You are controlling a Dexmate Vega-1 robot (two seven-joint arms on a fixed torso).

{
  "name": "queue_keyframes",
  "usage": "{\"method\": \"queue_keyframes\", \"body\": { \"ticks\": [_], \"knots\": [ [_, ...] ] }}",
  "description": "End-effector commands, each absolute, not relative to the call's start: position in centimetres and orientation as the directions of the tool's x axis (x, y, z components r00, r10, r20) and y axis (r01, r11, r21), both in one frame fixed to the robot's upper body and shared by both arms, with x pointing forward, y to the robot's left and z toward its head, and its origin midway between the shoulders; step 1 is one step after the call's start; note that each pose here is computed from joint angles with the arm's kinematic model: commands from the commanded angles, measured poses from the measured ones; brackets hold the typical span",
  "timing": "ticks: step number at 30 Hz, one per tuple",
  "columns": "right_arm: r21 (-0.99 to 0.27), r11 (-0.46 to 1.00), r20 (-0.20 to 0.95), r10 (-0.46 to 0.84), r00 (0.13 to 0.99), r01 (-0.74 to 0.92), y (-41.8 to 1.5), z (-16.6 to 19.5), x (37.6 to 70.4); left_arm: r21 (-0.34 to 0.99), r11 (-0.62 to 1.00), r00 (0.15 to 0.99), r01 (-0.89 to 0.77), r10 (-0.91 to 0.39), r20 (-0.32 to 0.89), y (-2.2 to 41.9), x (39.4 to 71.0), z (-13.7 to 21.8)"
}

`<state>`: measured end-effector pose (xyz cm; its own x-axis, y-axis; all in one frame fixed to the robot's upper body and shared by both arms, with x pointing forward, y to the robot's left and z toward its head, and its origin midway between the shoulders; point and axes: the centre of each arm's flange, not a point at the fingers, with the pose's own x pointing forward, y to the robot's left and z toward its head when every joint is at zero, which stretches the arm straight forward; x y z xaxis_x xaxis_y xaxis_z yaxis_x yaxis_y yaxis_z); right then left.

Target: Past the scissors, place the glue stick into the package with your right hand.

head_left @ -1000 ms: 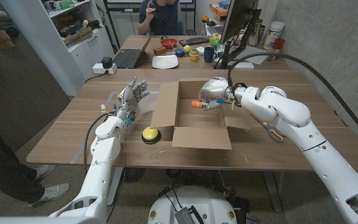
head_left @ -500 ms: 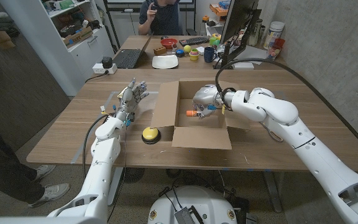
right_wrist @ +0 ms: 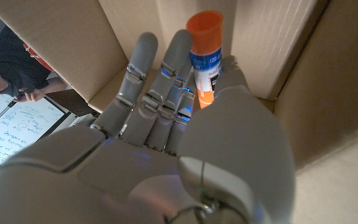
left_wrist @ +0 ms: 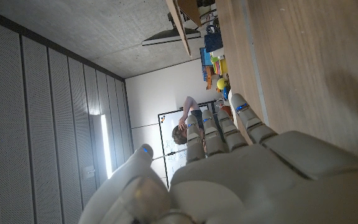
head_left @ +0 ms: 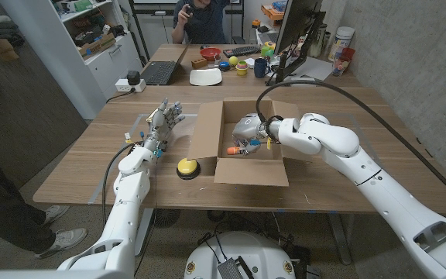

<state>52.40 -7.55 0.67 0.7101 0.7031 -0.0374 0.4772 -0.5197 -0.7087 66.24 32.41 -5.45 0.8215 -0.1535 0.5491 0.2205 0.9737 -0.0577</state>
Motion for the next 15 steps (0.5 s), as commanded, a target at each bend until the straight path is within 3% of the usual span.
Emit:
{"method": "queue_keyframes", "body": {
  "ticks": [1, 15],
  "knots": [
    [-0.686, -0.582, -0.124, 0.686, 0.717, 0.438, -6.16, -1.45, 53.52, -0.072, 0.971, 0.823, 0.227, -0.152, 0.546, 32.79, 66.77, -5.97],
    [-0.678, -0.599, -0.143, 0.676, 0.723, 0.426, -5.94, -1.27, 54.17, -0.072, 0.971, 0.824, 0.227, -0.152, 0.546, 32.93, 67.36, -5.86]
  ]
}}
